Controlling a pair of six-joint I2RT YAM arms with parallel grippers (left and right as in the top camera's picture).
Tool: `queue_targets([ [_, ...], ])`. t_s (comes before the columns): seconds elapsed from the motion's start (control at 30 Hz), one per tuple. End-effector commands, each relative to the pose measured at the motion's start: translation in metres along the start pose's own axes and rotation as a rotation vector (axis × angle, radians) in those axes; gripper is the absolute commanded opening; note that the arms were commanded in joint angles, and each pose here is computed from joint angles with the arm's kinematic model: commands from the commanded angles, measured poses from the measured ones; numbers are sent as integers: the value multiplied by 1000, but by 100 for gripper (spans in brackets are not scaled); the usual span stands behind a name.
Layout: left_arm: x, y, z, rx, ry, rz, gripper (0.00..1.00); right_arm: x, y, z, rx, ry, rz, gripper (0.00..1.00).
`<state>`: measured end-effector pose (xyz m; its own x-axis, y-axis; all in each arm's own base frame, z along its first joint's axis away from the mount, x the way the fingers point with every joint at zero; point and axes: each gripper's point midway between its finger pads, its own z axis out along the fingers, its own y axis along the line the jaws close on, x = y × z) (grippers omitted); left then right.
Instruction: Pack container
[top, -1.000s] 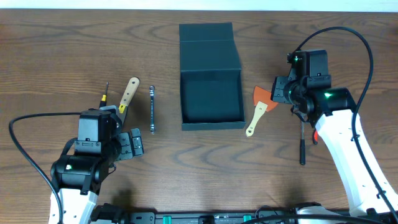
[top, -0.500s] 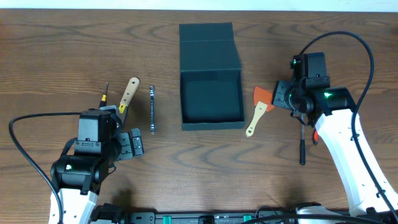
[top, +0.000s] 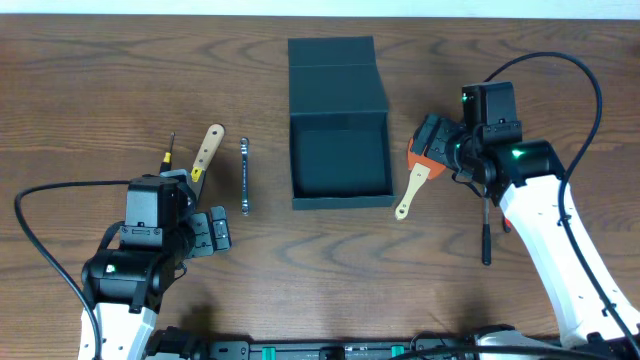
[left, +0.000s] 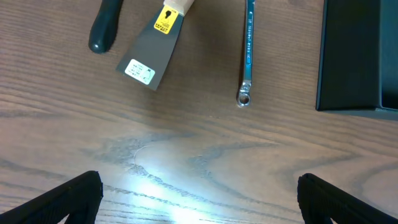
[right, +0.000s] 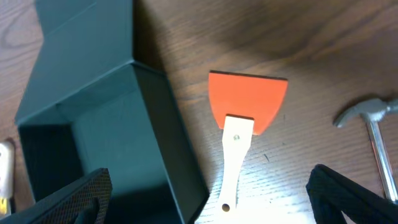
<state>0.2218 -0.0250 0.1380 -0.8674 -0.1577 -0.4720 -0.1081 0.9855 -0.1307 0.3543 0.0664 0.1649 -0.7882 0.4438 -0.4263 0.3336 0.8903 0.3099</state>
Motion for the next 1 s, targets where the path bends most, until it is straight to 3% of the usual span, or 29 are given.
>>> queue_targets([
  [0.0,-6,0,-5,-9,-20,20,98,4,-8,15,67,26,72,91],
  [0.4,-6,0,-5,-9,-20,20,98,36,-30,77,200,195,61,92],
  [0.97,-6,0,-5,-9,-20,20,99,73,-55,122,309,348,31,84],
])
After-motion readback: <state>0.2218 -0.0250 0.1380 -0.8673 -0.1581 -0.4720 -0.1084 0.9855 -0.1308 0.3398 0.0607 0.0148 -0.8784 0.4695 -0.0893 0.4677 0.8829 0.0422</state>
